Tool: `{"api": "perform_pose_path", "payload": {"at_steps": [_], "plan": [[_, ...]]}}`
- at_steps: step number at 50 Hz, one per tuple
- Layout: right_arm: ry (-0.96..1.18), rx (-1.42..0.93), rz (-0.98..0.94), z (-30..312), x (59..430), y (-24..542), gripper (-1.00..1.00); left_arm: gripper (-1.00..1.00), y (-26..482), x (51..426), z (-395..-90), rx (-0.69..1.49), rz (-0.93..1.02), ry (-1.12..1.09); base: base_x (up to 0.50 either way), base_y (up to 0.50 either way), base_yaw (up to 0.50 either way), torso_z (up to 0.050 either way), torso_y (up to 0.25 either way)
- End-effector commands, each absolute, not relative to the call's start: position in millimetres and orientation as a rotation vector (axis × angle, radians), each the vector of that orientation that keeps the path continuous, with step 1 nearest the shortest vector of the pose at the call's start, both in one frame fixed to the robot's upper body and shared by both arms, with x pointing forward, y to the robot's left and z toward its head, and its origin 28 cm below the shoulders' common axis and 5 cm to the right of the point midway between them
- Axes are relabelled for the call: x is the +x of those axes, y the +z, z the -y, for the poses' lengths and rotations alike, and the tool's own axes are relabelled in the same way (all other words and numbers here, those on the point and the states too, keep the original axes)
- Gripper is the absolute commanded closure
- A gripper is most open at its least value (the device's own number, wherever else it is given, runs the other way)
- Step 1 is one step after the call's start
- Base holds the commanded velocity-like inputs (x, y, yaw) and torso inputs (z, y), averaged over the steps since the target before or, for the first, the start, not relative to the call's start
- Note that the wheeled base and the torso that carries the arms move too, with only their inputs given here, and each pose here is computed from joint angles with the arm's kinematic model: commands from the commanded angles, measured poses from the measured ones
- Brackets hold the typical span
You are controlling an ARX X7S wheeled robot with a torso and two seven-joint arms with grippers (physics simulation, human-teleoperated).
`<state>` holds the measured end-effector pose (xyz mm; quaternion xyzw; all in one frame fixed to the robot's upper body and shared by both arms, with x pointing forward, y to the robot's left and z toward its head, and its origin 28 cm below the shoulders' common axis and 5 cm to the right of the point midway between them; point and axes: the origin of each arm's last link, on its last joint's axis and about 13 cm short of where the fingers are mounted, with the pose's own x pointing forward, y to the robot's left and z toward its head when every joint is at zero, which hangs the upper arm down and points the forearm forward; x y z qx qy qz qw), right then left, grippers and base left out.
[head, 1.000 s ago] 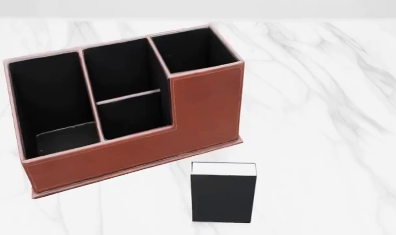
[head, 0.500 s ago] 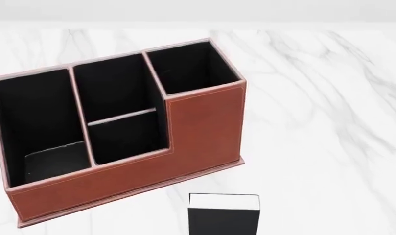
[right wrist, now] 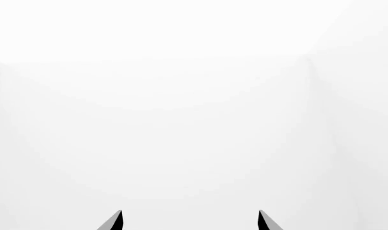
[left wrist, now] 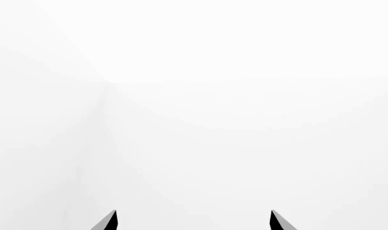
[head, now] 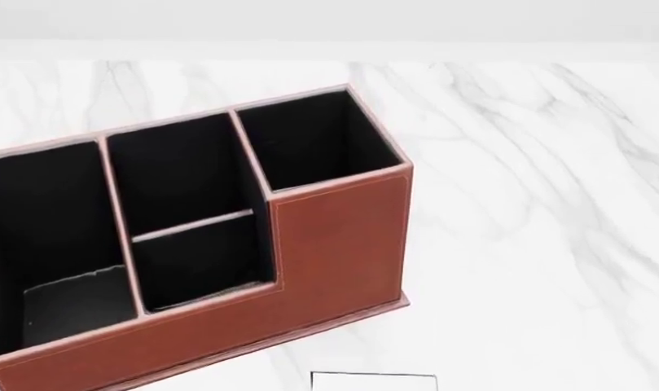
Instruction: Pick up the book and place it in the back compartment of the caddy.
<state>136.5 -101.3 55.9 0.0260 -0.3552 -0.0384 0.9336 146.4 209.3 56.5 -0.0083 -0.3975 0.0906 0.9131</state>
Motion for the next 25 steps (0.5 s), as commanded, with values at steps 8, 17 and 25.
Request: {"api": "perform_pose_path", "payload": {"at_steps": [8, 17, 25], "plan": [[-0.076, 0.053, 0.73, 101.0, 136.5, 55.1, -1.0, -1.0, 56.2, 146.4, -209.4, -0.018, 0.82, 0.189, 0.01, 0.0, 0.0, 0.0, 0.0], [-0.078, 0.055, 0.729, 100.8, 136.7, 55.1, -1.0, -1.0, 56.0, 146.3, -209.7, -0.017, 0.821, 0.191, 0.04, 0.0, 0.0, 0.0, 0.0], [-0.081, 0.059, 0.725, 100.7, 137.6, 54.6, -1.0, -1.0, 56.1, 146.2, -209.7, -0.015, 0.821, 0.192, 0.01, 0.0, 0.0, 0.0, 0.0]]}}
